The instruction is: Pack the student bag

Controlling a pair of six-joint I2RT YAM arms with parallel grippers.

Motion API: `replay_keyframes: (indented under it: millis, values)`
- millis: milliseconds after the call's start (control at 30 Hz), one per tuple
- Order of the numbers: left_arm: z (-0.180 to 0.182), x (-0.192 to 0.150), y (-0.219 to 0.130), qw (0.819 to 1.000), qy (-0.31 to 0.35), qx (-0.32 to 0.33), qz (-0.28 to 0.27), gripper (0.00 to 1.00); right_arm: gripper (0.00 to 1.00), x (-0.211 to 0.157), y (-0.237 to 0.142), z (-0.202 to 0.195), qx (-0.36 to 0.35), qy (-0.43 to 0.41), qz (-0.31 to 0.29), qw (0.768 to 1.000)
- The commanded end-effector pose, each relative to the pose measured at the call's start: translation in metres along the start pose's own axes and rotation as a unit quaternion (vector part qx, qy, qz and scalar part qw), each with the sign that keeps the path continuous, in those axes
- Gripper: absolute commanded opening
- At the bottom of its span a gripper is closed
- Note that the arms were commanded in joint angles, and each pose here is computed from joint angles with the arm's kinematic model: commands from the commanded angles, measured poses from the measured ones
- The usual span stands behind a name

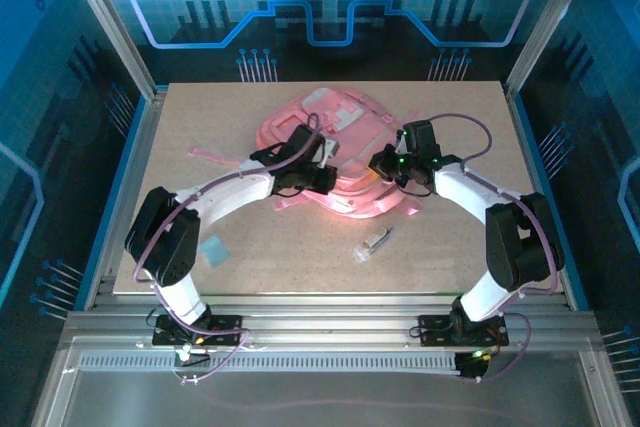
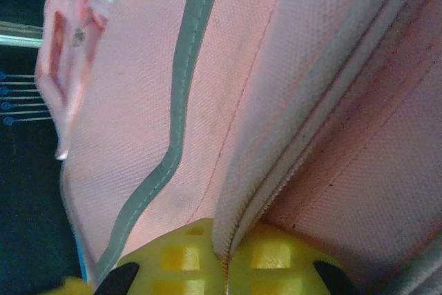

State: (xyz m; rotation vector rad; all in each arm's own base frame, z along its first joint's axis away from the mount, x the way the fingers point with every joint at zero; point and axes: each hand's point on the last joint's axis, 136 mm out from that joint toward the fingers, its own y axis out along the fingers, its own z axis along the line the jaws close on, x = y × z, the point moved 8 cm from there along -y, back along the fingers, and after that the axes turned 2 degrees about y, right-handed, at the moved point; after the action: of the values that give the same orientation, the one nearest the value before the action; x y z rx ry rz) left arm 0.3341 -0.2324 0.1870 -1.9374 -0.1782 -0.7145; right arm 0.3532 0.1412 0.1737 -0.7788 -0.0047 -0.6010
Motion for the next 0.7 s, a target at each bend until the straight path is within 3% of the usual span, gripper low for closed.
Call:
replay_keyframes:
  millis: [0, 100, 200, 367, 667]
  values:
    - [0.067, 0.003, -0.013, 0.991, -0.08, 0.107, -0.022, 0.0, 0.0, 0.018, -0.009, 0.008, -0.003, -0.04, -0.038, 0.998]
    - [0.067, 0.011, -0.015, 0.992, -0.094, 0.082, -0.031, 0.08, 0.0, 0.017, -0.008, 0.02, 0.014, -0.043, -0.014, 0.999]
    - [0.057, 0.02, -0.019, 0.992, -0.105, 0.045, -0.045, 0.41, 0.34, 0.006, -0.017, 0.037, 0.005, -0.059, -0.009, 0.998]
    - [0.052, 0.022, -0.034, 0.989, -0.126, 0.032, -0.073, 0.97, 1.0, -0.018, -0.049, 0.041, -0.06, -0.081, -0.004, 0.995]
    - [0.057, 0.013, -0.064, 0.979, -0.13, 0.048, -0.152, 0.99, 1.0, -0.089, -0.087, -0.014, -0.248, -0.037, 0.062, 0.966]
